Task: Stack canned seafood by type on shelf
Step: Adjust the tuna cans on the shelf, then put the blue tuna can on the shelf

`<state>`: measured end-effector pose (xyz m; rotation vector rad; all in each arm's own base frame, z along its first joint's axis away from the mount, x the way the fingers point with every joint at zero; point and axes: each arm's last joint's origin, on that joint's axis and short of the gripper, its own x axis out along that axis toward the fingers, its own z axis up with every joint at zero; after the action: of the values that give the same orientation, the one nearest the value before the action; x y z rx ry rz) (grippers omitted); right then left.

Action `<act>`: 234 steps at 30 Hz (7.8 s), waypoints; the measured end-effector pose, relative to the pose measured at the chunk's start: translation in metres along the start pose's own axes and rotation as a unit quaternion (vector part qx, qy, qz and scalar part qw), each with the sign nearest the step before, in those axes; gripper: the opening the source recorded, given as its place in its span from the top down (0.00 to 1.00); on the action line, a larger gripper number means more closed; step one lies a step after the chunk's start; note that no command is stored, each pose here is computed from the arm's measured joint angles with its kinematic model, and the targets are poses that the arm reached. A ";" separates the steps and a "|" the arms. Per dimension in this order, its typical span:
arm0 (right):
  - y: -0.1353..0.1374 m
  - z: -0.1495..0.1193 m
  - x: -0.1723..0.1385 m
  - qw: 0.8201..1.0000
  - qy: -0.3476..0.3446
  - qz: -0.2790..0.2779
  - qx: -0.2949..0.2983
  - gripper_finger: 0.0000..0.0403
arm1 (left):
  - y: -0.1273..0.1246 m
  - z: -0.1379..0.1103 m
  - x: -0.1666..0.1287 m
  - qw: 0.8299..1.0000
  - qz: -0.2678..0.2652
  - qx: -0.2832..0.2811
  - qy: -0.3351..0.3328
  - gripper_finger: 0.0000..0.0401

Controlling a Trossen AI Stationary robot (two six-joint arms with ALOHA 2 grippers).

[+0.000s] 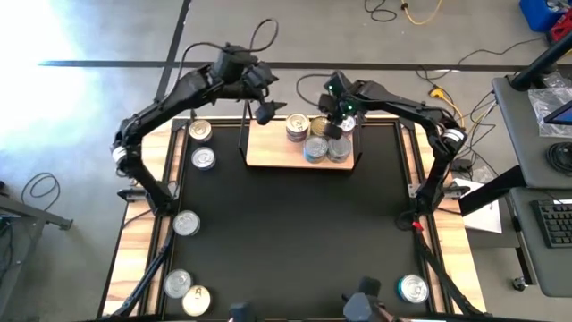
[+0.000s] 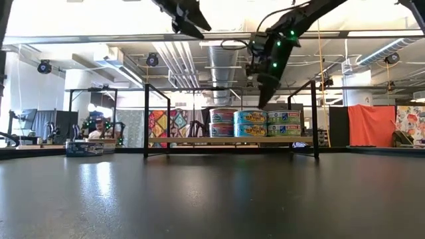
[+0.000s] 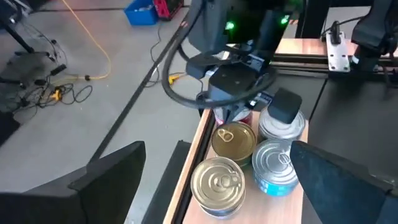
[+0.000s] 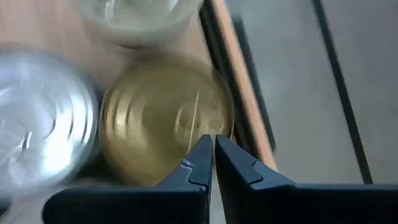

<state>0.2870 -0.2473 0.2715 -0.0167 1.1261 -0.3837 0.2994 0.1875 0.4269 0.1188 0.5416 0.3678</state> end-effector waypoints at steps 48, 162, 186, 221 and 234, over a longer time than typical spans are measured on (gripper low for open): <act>0.006 0.011 0.014 0.986 0.123 0.041 0.107 0.97 | -0.070 -0.120 -0.090 0.996 -0.015 -0.080 0.024 0.04; 0.254 -0.064 -0.235 0.979 -0.145 0.138 0.044 0.97 | -0.124 -0.320 -0.028 0.445 0.353 -0.823 0.020 0.99; 0.264 -0.070 -0.211 0.982 -0.127 0.131 0.048 0.97 | -0.340 -0.248 0.019 0.789 0.035 -0.594 0.154 1.00; 0.396 -0.080 -0.101 0.977 -0.050 0.205 -0.022 0.97 | -0.422 -0.190 -0.066 0.964 -0.031 0.005 0.263 0.67; 0.412 -0.054 -0.063 0.975 0.019 0.211 -0.069 0.97 | -0.398 -0.217 -0.051 0.963 -0.165 -0.052 0.205 0.46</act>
<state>0.3354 0.1668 0.2190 0.1073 1.1575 0.0743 0.2687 -0.1975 0.1850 -0.1527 0.9344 0.0909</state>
